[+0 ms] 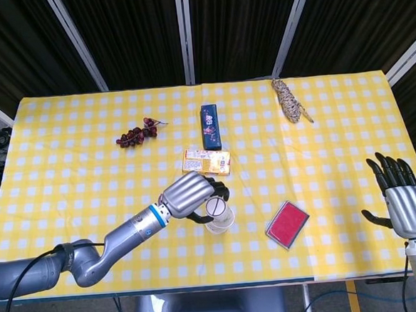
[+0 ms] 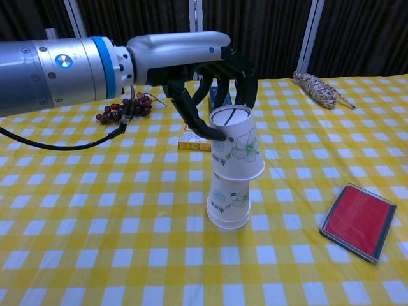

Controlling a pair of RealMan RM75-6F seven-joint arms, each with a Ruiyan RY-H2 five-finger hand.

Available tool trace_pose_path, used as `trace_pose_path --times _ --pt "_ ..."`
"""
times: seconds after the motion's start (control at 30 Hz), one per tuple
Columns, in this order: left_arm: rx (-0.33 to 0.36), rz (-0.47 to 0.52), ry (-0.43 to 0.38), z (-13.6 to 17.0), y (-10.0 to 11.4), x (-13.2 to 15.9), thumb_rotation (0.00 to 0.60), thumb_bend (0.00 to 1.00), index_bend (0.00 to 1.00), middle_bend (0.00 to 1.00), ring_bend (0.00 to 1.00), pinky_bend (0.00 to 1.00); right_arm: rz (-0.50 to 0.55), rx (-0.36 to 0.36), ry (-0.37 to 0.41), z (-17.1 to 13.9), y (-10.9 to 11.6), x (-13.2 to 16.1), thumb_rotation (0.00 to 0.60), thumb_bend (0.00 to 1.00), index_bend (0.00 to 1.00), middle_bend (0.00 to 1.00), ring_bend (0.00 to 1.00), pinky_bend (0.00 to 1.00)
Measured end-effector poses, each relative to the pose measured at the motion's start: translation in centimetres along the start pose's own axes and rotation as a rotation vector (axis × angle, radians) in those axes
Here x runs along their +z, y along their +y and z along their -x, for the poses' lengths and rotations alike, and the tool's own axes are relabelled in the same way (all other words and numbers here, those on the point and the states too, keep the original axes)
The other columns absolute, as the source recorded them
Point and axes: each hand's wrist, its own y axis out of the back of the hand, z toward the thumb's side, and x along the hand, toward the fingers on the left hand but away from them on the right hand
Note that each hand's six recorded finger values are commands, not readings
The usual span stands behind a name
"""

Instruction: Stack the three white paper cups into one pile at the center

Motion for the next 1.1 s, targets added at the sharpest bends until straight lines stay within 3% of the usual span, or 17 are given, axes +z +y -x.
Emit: trace_pose_path --times 0.53,1.1 --pt "-0.032 -0.054 0.007 -0.2 -1.1 -0.1 0.6 0.26 0.53 0.47 0.47 0.6 0.002 -0.001 0.0 0.0 0.0 0.1 0.6 0.0 0.0 0.0 0.0 0.0" --pt "-0.13 -0.127 -0.004 -0.6 -5.8 -0.1 0.6 0.26 0.51 0.44 0.46 0.57 0.006 -0.001 0.003 -0.1 0.1 0.1 0.6 0.0 0.0 0.0 0.0 0.0"
